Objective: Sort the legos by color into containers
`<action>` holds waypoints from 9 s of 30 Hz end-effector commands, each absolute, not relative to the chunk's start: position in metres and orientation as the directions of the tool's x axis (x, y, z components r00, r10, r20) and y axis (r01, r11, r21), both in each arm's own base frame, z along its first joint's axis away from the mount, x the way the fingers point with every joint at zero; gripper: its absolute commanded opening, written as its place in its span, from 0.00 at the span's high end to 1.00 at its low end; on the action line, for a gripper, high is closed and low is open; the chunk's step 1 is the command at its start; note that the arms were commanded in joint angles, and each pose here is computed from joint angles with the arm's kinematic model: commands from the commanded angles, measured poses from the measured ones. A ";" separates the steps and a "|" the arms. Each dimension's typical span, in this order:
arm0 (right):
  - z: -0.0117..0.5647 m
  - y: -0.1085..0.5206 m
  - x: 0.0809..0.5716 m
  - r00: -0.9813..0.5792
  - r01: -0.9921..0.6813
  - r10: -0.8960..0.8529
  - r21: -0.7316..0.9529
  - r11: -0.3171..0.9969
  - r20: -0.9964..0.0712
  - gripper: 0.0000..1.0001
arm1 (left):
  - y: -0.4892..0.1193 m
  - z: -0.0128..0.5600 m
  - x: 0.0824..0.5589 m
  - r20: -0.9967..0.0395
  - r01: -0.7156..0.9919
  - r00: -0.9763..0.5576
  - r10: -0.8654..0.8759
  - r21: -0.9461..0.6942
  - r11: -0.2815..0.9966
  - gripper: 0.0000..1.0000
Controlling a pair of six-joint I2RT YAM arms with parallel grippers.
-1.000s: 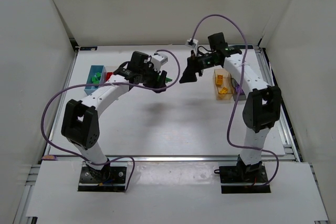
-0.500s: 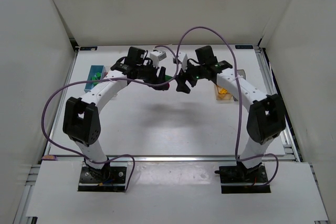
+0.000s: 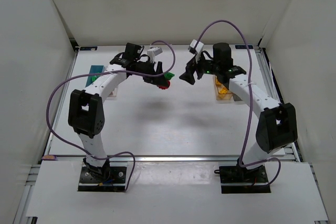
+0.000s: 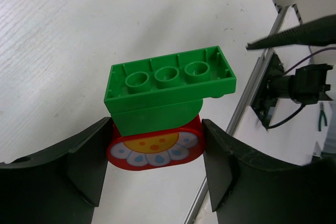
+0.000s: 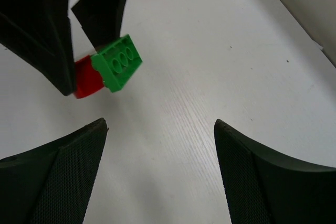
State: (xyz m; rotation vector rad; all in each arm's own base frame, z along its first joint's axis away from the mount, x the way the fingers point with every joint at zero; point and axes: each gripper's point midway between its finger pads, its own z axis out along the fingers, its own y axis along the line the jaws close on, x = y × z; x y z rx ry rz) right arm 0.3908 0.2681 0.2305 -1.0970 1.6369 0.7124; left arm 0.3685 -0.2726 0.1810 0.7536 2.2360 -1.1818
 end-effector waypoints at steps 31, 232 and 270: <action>0.259 0.329 0.371 -0.046 -0.985 -0.243 0.004 0.173 -0.969 0.55 | -0.290 0.207 0.358 -0.651 0.693 -0.716 0.253 -0.617 0.374 0.90; 0.207 0.257 0.445 -0.736 -0.627 -0.077 0.634 0.453 -0.672 1.00 | -0.035 0.277 0.465 -0.865 0.093 -0.490 0.113 0.077 0.993 0.90; 0.278 0.333 0.451 -0.532 -0.820 -0.135 0.468 0.330 -0.836 1.00 | 0.072 0.131 0.461 -0.506 -0.141 -0.829 -0.237 -0.220 0.965 0.11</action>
